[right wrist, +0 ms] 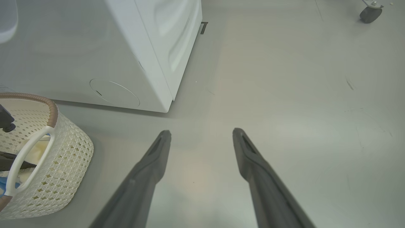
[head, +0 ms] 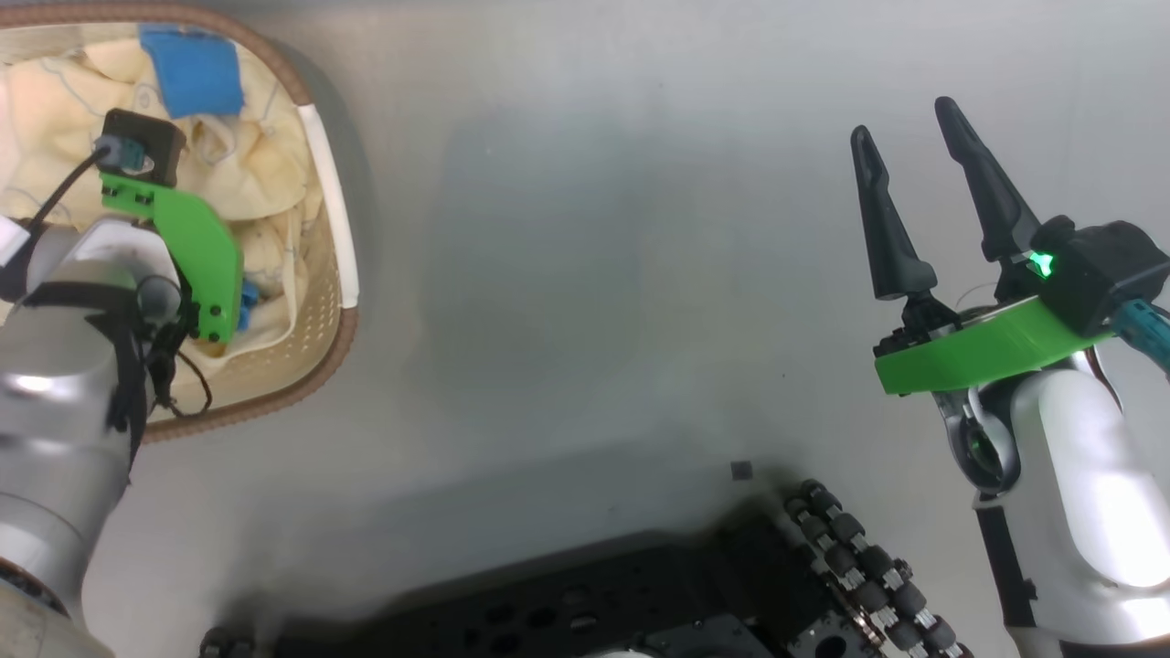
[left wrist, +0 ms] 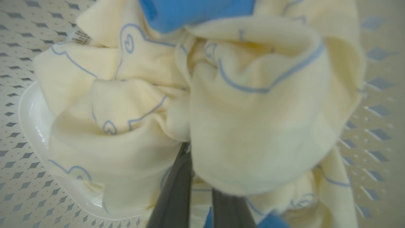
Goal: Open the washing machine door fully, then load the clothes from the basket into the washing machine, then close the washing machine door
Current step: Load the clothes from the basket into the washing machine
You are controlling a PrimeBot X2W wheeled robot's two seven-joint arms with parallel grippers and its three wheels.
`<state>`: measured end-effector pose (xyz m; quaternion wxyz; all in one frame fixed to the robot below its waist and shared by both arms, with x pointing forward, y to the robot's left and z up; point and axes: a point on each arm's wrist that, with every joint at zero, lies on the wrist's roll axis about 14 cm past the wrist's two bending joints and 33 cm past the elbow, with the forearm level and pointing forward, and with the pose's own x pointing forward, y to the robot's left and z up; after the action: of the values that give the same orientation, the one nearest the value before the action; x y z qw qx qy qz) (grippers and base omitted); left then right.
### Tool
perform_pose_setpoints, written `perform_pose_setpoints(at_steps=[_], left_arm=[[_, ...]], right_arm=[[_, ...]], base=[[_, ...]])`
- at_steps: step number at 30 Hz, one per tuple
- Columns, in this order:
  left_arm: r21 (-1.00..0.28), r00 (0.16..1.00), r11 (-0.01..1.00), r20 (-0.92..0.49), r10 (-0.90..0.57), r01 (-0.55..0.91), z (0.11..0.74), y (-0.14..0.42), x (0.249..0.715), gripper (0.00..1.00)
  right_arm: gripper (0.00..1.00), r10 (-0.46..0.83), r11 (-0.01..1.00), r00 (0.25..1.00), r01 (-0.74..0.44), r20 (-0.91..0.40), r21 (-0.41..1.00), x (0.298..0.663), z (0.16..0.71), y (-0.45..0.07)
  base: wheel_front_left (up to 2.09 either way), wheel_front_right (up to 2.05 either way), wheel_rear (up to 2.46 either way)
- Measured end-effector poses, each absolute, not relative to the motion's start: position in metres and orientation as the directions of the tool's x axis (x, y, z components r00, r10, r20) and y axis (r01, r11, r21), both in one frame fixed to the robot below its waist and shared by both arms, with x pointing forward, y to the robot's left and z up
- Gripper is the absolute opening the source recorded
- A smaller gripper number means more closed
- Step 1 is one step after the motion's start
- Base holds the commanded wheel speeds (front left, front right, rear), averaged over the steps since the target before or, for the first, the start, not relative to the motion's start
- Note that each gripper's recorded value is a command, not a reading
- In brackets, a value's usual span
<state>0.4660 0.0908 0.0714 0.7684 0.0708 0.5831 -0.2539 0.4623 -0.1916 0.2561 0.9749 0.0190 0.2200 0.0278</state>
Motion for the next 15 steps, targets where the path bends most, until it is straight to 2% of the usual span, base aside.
perform_pose_setpoints(at_steps=[10,15], left_arm=[[-0.176,0.278,0.883,-0.906,-0.318,0.435,0.112,0.098,0.46,0.0],[-0.164,0.348,0.898,-0.881,-0.319,0.408,0.142,0.105,0.458,0.0]], right_arm=[[1.0,0.071,0.997,0.936,-0.056,-0.345,0.053,0.477,0.292,-0.186],[1.0,0.083,0.996,0.956,-0.069,-0.282,0.06,0.485,0.321,-0.181]], base=[[0.0,0.0,0.0],[0.0,0.0,0.0]])
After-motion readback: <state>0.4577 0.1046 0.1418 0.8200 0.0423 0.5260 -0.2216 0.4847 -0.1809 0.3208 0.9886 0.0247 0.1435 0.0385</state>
